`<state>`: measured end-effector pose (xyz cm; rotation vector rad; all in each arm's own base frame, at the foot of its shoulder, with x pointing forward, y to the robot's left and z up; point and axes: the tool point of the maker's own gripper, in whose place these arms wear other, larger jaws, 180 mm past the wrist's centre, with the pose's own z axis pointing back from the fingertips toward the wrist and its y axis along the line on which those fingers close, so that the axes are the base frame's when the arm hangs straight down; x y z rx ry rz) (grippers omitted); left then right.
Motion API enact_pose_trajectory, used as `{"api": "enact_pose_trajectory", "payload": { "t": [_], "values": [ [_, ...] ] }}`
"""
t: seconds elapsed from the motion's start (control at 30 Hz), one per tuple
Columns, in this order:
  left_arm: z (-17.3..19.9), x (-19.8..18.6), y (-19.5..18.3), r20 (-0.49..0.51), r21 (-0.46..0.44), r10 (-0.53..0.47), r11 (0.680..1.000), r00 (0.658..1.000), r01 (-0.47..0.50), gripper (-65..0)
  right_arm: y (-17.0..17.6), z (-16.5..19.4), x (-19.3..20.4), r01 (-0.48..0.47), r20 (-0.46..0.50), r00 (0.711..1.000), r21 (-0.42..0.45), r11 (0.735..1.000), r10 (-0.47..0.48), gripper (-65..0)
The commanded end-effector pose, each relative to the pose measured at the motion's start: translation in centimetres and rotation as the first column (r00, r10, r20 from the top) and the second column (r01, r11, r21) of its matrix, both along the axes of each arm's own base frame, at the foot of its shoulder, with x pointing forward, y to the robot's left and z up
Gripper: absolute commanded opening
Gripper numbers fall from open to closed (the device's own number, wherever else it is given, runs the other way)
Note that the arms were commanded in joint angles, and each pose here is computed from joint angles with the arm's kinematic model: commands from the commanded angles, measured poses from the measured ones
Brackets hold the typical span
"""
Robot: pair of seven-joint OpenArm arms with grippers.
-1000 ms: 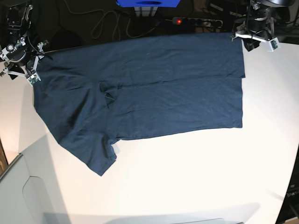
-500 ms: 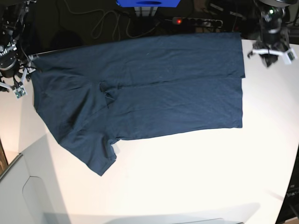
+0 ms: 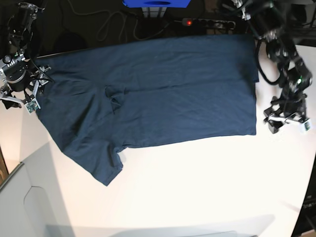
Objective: Fold the T-shirt properly
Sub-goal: 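Reach both grippers to the hem corners of the shirt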
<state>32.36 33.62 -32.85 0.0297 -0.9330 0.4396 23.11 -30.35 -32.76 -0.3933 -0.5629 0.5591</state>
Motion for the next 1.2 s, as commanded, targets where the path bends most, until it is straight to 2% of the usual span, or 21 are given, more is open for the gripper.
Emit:
{"api": "enact_pose_trajectory", "payload": {
  "t": [0.0,0.1,0.27,0.43,0.57,0.73,0.87,0.93,1.07,1.17],
  "values": [
    [0.8,1.7,0.1,0.026,0.008,-0.007,1.000,1.000,0.007,-26.5,-0.4,1.0,0.3,-0.020,0.019,1.000,-0.025,0.999,0.020,-19.9],
    [-1.3,4.1,-0.8,0.017,-0.010,-0.025,1.000,1.000,0.025,-26.5,-0.5,0.9,0.1,-0.019,0.013,1.000,-0.030,0.999,0.019,-19.9],
    [-4.9,6.5,-3.1,-0.004,0.021,-0.087,0.996,0.996,0.088,-26.5,-0.7,0.7,-0.3,-0.016,0.000,1.000,-0.035,0.999,0.016,-19.9],
    [-7.5,6.1,-2.7,-0.044,0.007,-0.065,0.998,0.997,0.066,-26.6,-2.0,1.0,-0.9,0.022,0.002,1.000,-0.046,0.999,-0.022,-19.9],
    [-7.6,6.2,-2.7,-0.034,0.015,-0.066,0.998,0.997,0.067,-27.9,-2.2,1.1,-0.8,0.029,0.006,1.000,-0.047,0.998,-0.029,-19.9],
    [-7.6,6.2,-2.7,-0.034,0.015,-0.068,0.998,0.997,0.068,-47.1,-2.0,1.6,0.0,0.024,0.030,0.999,-0.046,0.999,-0.022,-19.9],
    [-7.8,6.0,-2.7,-0.039,0.015,-0.067,0.998,0.997,0.068,-55.9,-2.2,2.4,1.0,0.029,0.062,0.998,-0.045,0.999,-0.026,-19.9],
    [-7.9,5.9,-2.7,-0.041,0.015,-0.067,0.998,0.997,0.068,-65.0,-2.1,3.2,2.2,0.029,0.098,0.995,-0.043,0.999,-0.024,-19.7],
    [-7.8,6.0,-2.8,-0.041,0.013,-0.067,0.998,0.997,0.068,-65.0,-2.0,4.1,5.3,0.040,0.158,0.987,0.002,0.999,-0.040,-19.5],
    [-7.3,6.2,-2.8,-0.028,0.018,-0.069,0.997,0.997,0.070,-65.0,-1.9,3.3,8.7,0.038,0.155,0.987,0.065,0.997,-0.048,-19.5]
  ]
}}
